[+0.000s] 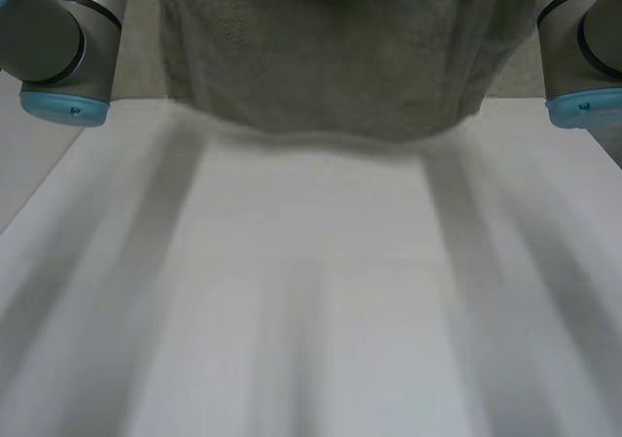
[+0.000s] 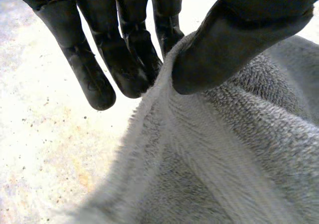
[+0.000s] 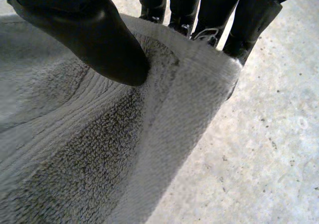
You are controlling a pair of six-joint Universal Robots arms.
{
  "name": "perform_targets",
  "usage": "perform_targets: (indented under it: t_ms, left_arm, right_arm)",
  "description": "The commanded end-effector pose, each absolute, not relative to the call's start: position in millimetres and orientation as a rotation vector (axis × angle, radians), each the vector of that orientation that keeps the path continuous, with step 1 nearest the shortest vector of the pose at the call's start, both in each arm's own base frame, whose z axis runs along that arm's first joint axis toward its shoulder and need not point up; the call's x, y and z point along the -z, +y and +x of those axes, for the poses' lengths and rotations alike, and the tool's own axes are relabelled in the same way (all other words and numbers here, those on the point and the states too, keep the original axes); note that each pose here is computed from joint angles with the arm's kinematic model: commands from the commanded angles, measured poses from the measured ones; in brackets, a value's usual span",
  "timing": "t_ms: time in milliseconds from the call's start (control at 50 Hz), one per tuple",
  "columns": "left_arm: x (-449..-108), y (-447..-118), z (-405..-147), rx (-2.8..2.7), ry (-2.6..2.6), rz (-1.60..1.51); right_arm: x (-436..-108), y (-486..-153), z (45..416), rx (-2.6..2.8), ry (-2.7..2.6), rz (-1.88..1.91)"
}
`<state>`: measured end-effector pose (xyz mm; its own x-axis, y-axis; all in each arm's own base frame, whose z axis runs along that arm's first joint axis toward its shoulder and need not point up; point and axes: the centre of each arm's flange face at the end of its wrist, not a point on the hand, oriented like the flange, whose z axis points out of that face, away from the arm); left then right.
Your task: Fold the towel.
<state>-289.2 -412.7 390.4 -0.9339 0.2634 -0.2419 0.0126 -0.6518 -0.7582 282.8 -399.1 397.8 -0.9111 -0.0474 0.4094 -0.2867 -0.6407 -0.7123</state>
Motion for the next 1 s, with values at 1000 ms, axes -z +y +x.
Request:
perform_targets:
  t_ms: [1000]
  left_arm:
    - [-245.4,-265.8,-222.4,-2.107,-1.773,-0.856]
  right_arm:
    - [-271.4,-301.1,189.7,-2.090,-2.164,1.073]
